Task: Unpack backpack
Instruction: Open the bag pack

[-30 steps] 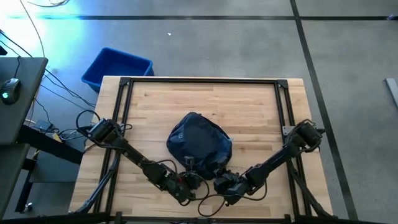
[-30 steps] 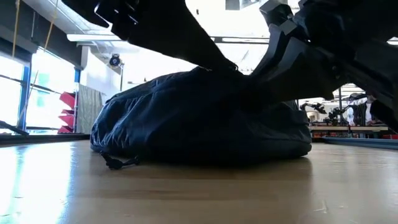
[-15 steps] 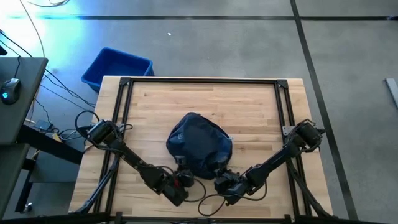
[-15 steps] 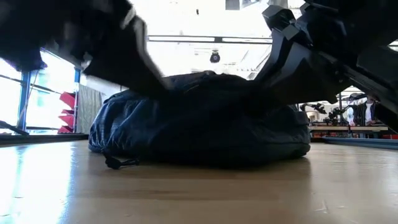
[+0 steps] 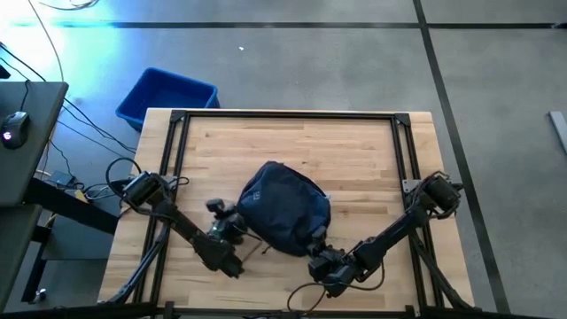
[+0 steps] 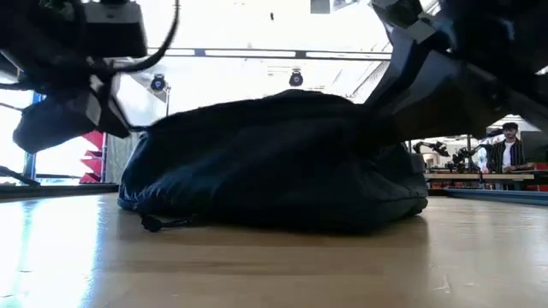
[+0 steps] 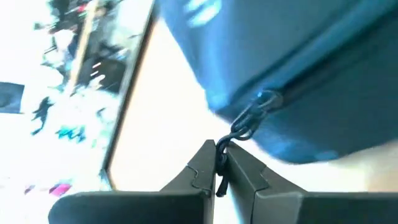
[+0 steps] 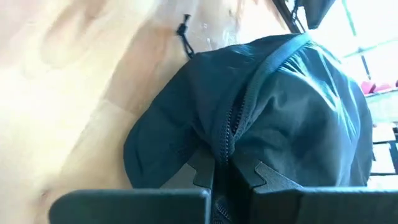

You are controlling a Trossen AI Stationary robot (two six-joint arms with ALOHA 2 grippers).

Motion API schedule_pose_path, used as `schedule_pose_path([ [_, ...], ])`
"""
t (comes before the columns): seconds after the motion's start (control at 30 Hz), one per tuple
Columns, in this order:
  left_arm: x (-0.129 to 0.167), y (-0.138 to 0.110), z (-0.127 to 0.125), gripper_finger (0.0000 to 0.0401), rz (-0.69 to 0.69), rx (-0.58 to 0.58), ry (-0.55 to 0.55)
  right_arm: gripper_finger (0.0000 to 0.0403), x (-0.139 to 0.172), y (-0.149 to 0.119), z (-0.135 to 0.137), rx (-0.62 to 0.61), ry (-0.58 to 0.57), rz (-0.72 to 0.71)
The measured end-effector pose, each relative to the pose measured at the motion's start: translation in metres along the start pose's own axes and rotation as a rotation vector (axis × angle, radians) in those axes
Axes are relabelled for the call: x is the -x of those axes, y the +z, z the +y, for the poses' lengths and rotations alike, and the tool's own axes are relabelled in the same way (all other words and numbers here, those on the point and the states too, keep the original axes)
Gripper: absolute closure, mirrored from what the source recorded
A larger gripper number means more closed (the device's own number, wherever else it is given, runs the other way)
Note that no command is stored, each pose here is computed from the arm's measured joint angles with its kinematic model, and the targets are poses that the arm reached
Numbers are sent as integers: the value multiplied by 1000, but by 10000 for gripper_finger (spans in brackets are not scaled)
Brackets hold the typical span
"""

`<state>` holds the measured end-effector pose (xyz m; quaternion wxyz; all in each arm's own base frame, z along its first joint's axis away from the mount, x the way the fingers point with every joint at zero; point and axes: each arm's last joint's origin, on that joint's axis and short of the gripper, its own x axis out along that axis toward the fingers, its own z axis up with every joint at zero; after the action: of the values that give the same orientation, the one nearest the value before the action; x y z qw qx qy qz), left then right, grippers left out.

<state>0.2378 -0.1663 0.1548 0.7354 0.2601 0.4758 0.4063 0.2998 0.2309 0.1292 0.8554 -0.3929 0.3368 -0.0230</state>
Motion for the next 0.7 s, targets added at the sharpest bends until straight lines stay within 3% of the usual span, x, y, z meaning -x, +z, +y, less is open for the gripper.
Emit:
schedule_pose_path([
  [0.23,-19,-19,-1,401,-18,15,66,403,-3,12,-3,-48,96,-114],
  [0.43,-16,-14,3,389,-3,-6,65,403,-3,21,-7,-71,116,-140],
  [0.7,16,-2,41,294,39,86,-49,403,1,31,-8,-97,213,-183],
])
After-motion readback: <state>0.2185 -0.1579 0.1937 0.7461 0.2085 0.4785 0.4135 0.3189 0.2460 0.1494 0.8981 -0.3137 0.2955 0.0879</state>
